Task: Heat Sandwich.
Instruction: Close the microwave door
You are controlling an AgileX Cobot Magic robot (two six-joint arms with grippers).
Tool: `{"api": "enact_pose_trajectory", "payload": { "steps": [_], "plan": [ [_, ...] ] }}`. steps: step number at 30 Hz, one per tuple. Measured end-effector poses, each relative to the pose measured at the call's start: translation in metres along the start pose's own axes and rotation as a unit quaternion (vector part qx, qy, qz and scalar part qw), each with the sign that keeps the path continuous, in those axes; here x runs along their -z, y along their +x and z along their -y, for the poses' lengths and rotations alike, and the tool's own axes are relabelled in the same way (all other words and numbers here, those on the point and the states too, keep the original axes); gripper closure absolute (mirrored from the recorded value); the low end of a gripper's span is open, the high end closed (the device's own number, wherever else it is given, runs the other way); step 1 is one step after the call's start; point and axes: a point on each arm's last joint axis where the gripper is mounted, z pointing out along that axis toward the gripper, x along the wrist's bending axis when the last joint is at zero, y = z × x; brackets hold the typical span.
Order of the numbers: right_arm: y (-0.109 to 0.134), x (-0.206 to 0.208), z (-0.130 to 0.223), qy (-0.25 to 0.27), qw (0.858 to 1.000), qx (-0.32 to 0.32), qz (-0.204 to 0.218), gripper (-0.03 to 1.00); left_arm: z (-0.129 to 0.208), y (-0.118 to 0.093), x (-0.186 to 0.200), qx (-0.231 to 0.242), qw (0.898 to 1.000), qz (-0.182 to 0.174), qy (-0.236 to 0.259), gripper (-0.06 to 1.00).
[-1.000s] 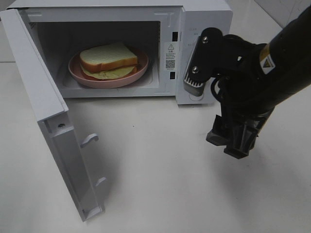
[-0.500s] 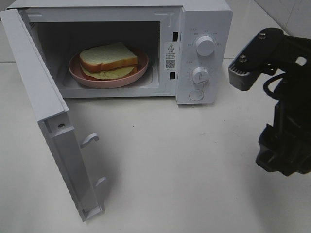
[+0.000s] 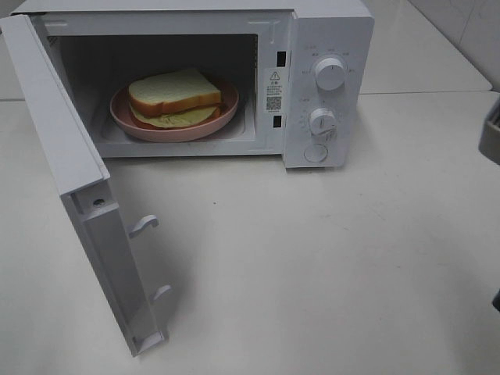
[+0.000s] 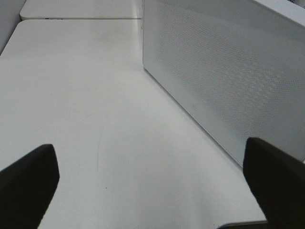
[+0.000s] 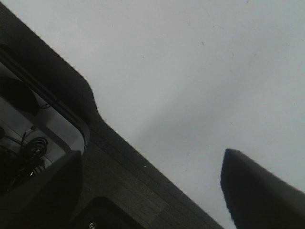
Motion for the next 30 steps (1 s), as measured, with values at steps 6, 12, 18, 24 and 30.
{"api": "enact_pose_trajectory", "payload": {
  "steps": [6, 12, 18, 24, 30],
  "plan": [
    [0.004, -0.002, 0.027, 0.000, 0.999, -0.037, -0.001, 0.20, 0.000, 0.000, 0.000, 0.000, 1.000, 0.000, 0.000, -0.05],
    [-0.003, -0.005, 0.057, -0.006, 0.992, -0.127, 0.013, 0.20, 0.000, 0.000, 0.000, 0.000, 1.000, 0.000, 0.000, -0.05],
    [-0.006, 0.006, 0.082, -0.056, 0.977, -0.199, 0.041, 0.20, 0.000, 0.000, 0.000, 0.000, 1.000, 0.000, 0.000, -0.05],
    [-0.002, 0.016, 0.099, -0.110, 0.960, -0.252, 0.055, 0.20, 0.000, 0.000, 0.000, 0.000, 1.000, 0.000, 0.000, -0.05],
    [0.006, 0.025, 0.114, -0.164, 0.939, -0.294, 0.067, 0.20, 0.000, 0.000, 0.000, 0.000, 1.000, 0.000, 0.000, -0.05]
  ]
}}
